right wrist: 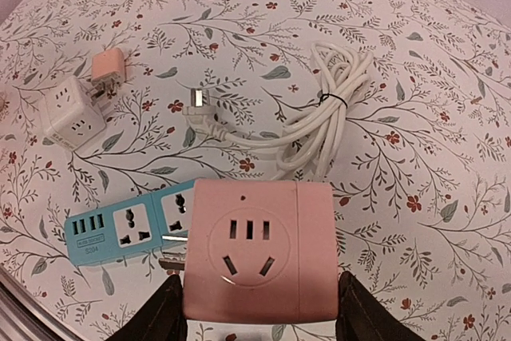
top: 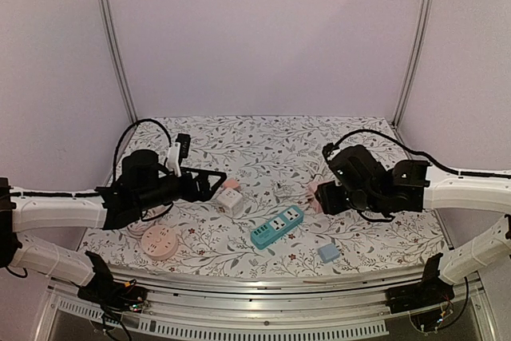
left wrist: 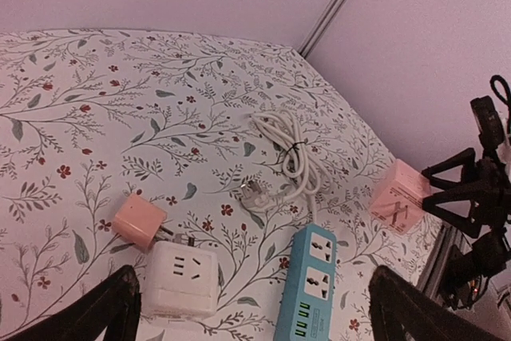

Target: Insert the plug

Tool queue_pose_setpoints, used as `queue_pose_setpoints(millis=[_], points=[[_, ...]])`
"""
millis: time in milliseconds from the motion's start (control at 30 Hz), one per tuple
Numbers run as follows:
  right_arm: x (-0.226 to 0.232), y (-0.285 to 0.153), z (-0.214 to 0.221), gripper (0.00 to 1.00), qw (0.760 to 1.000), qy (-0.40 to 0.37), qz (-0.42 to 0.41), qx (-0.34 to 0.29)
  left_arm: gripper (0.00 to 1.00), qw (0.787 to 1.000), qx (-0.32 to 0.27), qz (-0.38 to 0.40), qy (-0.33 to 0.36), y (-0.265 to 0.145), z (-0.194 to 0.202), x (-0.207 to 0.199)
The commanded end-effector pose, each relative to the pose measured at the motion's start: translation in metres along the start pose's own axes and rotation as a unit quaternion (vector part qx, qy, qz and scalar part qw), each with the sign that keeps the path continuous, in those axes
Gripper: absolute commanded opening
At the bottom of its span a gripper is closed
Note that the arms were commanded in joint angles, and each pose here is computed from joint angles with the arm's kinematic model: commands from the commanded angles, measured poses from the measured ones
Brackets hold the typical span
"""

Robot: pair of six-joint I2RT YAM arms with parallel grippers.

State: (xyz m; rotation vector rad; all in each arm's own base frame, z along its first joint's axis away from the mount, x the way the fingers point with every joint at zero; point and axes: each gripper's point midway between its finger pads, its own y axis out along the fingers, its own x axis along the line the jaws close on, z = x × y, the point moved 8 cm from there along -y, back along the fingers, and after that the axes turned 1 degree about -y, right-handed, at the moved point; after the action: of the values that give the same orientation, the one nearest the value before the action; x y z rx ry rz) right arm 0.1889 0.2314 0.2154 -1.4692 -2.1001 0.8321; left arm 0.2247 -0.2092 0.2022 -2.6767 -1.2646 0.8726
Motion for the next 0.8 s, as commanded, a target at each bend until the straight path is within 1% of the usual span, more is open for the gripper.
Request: queue_pose_setpoints(millis=[0,167,400,467,533,633,767], points=[[0.023,-0.003,-0.019,0.08,0.997,-0.038,-0.025,-0.069,0.99,0.995,0.030,0.095,-0.008,0.001,-0.008,-0.020],[0.052,-0.014,-0.022,0.08,0.986,-0.130,-0.030,-0.104,0.99,0.983,0.064,0.173,-0.021,0.005,-0.008,-0.037],[0.074,-0.014,-0.022,0.07,0.973,-0.182,-0.051,-0.131,0.99,0.967,0.111,0.228,-0.039,0.018,-0.001,-0.048],[0.076,-0.015,-0.025,0.07,0.971,-0.184,-0.051,-0.143,0.99,0.962,0.125,0.239,-0.044,0.022,0.001,-0.050],[0.078,-0.014,-0.028,0.07,0.971,-0.181,-0.045,-0.150,0.99,0.961,0.133,0.240,-0.047,0.027,0.003,-0.050],[0.077,-0.007,-0.027,0.05,0.973,-0.171,-0.023,-0.153,0.99,0.967,0.139,0.208,-0.047,0.031,0.006,-0.044],[0.095,0.025,-0.012,0.04,0.975,-0.168,-0.032,-0.145,0.99,0.977,0.131,0.166,-0.039,0.032,0.005,-0.036]])
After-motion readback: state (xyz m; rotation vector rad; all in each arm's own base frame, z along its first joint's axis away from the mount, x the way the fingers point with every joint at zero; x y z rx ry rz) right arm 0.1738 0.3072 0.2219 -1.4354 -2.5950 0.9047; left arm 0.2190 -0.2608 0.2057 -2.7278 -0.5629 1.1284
